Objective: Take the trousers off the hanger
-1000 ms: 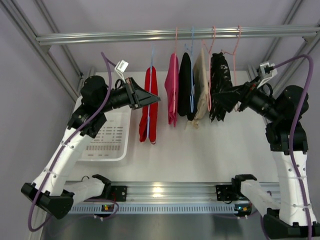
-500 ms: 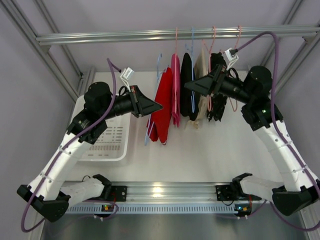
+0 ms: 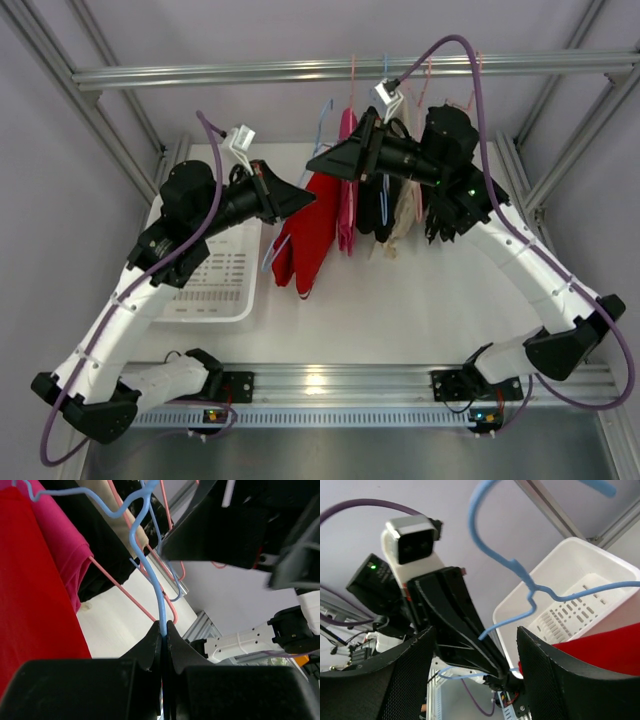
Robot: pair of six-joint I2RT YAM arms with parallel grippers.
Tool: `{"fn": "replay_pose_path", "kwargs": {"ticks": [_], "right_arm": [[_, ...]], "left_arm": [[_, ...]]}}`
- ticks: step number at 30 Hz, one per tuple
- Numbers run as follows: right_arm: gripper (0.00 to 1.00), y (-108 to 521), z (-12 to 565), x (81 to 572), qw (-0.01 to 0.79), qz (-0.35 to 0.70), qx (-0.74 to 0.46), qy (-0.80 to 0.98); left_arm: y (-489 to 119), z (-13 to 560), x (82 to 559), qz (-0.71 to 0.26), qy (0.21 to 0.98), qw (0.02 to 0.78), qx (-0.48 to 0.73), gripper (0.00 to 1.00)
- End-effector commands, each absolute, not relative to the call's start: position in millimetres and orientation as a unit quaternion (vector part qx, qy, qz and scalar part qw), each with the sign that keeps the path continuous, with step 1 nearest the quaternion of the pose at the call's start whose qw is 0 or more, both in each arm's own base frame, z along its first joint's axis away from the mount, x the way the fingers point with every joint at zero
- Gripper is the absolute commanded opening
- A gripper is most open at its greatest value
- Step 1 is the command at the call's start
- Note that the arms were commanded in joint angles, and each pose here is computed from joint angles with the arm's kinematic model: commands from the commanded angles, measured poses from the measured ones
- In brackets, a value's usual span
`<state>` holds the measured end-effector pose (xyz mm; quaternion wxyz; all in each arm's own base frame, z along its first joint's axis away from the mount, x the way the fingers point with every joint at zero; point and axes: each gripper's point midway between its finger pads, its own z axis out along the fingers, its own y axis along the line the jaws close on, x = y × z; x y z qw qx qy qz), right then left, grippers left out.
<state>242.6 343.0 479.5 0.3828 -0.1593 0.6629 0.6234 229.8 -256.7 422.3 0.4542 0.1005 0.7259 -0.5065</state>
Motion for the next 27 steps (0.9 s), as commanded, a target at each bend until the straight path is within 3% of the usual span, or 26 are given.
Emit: {"fn": "replay_pose_path", "kwargs": {"ticks": [1, 6, 18, 23, 25, 26, 27], "right_arm": [[0.65, 353, 484, 241, 0.379, 0.634, -0.149, 0.657], [0.64, 364, 466, 245, 0.354, 0.637, -0.137, 0.671], [0.58, 418, 492, 250, 0.325, 0.676, -0.147, 0.645], [0.36, 432, 500, 239, 0.317, 0.689, -0.166, 0.630], [0.19, 432, 504, 234, 0.320, 0.690, -0.173, 0.626], [0.15, 430, 506, 231, 0.322, 0.691, -0.175, 0.623], [0.07, 429, 508, 229, 0.325, 0.691, -0.180, 0.620]], "left_arm": [[-238, 535, 211, -0.537, 0.588, 0.590, 0.133, 0.00], [-239, 534, 207, -0.547, 0.588, 0.582, 0.128, 0.00], [-234, 517, 199, -0.539, 0.598, 0.578, 0.136, 0.00], [-228, 508, 201, -0.517, 0.606, 0.588, 0.137, 0.00], [-225, 503, 205, -0.505, 0.616, 0.591, 0.131, 0.01], [-224, 499, 207, -0.496, 0.619, 0.595, 0.133, 0.14], [-221, 497, 207, -0.489, 0.622, 0.598, 0.130, 0.21]]}}
